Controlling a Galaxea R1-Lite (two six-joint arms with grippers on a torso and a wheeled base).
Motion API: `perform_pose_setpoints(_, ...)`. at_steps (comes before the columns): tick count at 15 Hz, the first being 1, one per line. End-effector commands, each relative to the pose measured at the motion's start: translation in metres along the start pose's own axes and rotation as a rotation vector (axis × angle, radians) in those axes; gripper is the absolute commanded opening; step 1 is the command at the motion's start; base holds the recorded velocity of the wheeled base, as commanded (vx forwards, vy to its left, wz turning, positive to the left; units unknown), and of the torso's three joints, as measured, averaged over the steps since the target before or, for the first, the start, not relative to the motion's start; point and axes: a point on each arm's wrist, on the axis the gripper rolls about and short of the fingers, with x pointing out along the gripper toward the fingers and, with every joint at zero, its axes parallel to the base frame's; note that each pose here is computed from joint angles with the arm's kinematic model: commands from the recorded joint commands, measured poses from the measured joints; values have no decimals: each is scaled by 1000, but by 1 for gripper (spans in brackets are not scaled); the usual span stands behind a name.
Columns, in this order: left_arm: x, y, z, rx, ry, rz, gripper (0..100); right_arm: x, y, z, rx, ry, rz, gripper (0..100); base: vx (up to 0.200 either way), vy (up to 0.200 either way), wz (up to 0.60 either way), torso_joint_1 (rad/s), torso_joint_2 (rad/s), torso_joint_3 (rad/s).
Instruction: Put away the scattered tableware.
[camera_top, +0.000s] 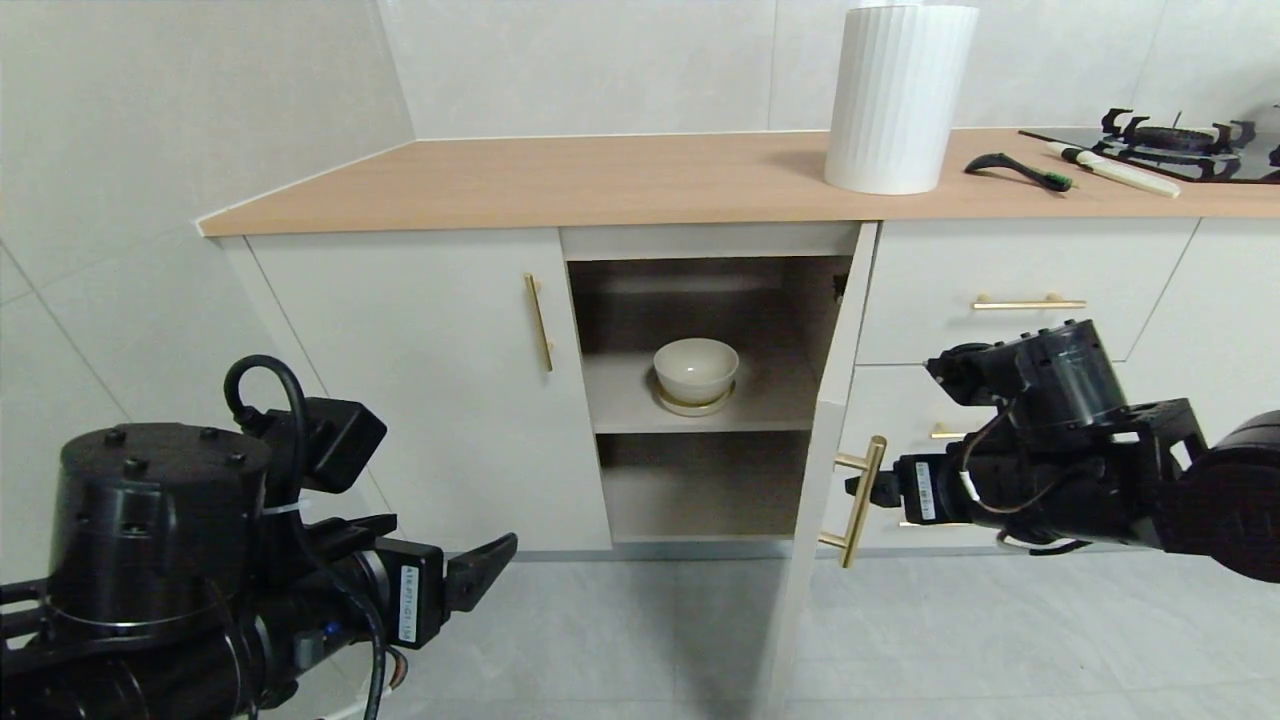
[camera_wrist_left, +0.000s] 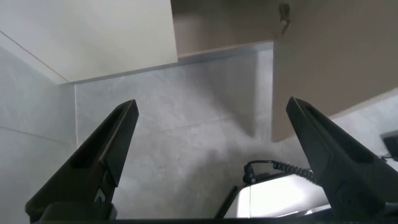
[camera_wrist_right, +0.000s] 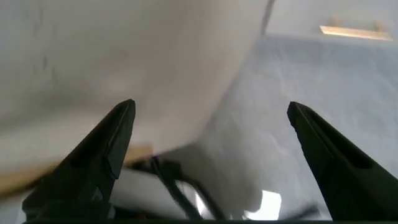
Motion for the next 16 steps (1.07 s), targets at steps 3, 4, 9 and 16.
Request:
perform_pose_setpoints(3, 0, 0, 1, -2, -3, 0, 100, 35, 9, 2, 6, -20, 24, 100, 0, 0, 0, 0, 0, 0)
perform_pose_setpoints(4, 0, 0, 1, -1, -4, -1, 100, 40, 11, 5, 34, -69, 39, 100, 0, 0, 0, 0, 0, 0)
perform_pose_setpoints(9, -1, 0, 1, -2, -7, -1, 100, 42, 31, 1, 89, -98, 108, 100, 0, 0, 0, 0, 0, 0)
perform_pose_setpoints(16, -1, 0, 2, -2, -11, -2, 100, 64, 43, -11, 99, -199, 172, 100, 0, 0, 0, 0, 0, 0)
